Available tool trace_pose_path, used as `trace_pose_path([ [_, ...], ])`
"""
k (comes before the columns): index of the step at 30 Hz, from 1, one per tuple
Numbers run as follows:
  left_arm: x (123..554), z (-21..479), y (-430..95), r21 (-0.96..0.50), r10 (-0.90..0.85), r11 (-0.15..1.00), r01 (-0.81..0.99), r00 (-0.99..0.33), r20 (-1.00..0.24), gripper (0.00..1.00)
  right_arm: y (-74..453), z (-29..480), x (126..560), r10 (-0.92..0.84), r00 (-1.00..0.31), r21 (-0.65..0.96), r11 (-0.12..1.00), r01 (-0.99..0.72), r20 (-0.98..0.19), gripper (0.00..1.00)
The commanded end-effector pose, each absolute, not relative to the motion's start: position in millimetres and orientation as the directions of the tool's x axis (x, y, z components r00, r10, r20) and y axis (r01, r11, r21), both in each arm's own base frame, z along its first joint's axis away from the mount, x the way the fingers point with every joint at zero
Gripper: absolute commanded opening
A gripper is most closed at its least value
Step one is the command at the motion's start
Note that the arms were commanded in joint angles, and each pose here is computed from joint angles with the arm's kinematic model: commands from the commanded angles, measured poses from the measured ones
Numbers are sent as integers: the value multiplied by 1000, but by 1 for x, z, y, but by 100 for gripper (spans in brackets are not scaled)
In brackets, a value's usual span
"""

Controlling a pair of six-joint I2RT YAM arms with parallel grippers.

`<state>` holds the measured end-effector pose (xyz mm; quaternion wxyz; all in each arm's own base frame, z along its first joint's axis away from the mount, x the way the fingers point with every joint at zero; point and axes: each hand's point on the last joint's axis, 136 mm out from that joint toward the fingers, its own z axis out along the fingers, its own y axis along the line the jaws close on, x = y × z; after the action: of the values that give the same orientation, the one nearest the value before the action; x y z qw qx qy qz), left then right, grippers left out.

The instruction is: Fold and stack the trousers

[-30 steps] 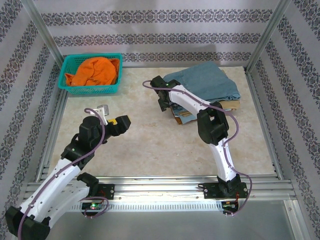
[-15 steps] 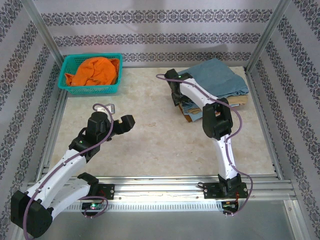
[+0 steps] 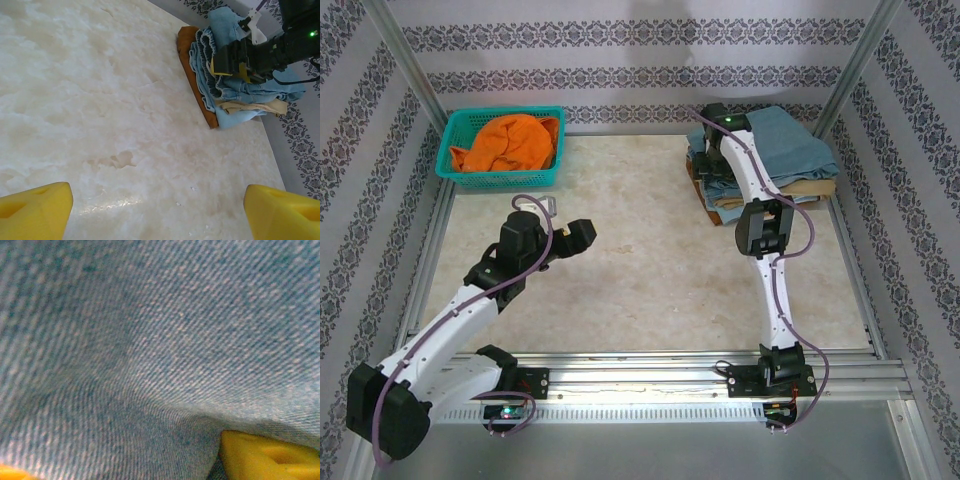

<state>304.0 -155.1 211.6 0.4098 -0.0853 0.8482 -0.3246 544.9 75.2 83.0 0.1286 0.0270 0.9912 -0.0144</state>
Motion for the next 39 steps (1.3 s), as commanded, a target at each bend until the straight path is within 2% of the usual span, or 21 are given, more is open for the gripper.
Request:
trace_pose_path([
  [1, 315, 232, -156, -635, -434, 758, 151, -610, -663, 89, 54, 35, 550, 143, -972, -7, 989, 147, -185, 71],
  [4, 318, 232, -157, -635, -429, 757, 152, -618, -659, 88, 50, 37, 552, 201, -960, 23, 979, 201, -193, 71],
  [7, 318, 238, -160, -635, -419, 753, 174, -617, -666, 88, 62, 60, 550, 209, -954, 103, 976, 191, -215, 71],
  [13, 311, 250, -167, -632, -385, 734, 250, -613, -690, 90, 75, 184, 546, 285, -827, 285, 945, 159, -484, 82],
  [15, 307, 252, -169, -633, -379, 726, 268, -613, -694, 90, 74, 209, 534, 319, -787, 315, 934, 168, -528, 83],
  [17, 304, 249, -165, -633, -387, 729, 261, -605, -696, 90, 73, 213, 519, 359, -765, 347, 919, 189, -535, 83],
  [20, 300, 243, -157, -619, -394, 749, 237, -592, -703, 91, 73, 195, 489, 428, -748, 396, 887, 238, -507, 83],
  [24, 294, 238, -146, -597, -393, 774, 209, -581, -713, 93, 66, 141, 444, 579, -694, 474, 797, 374, -428, 84],
  [26, 292, 236, -142, -592, -397, 781, 198, -575, -716, 93, 73, 118, 437, 630, -670, 550, 745, 378, -392, 85],
  [29, 290, 229, -138, -585, -397, 790, 183, -575, -715, 93, 83, 89, 440, 670, -673, 614, 684, 395, -313, 84],
  [33, 284, 229, -134, -574, -390, 799, 180, -571, -722, 94, 87, 65, 460, 691, -664, 627, 659, 416, -285, 82],
  [39, 279, 233, -125, -552, -388, 816, 168, -549, -740, 96, 104, 47, 497, 663, -689, 599, 689, 409, -292, 80],
])
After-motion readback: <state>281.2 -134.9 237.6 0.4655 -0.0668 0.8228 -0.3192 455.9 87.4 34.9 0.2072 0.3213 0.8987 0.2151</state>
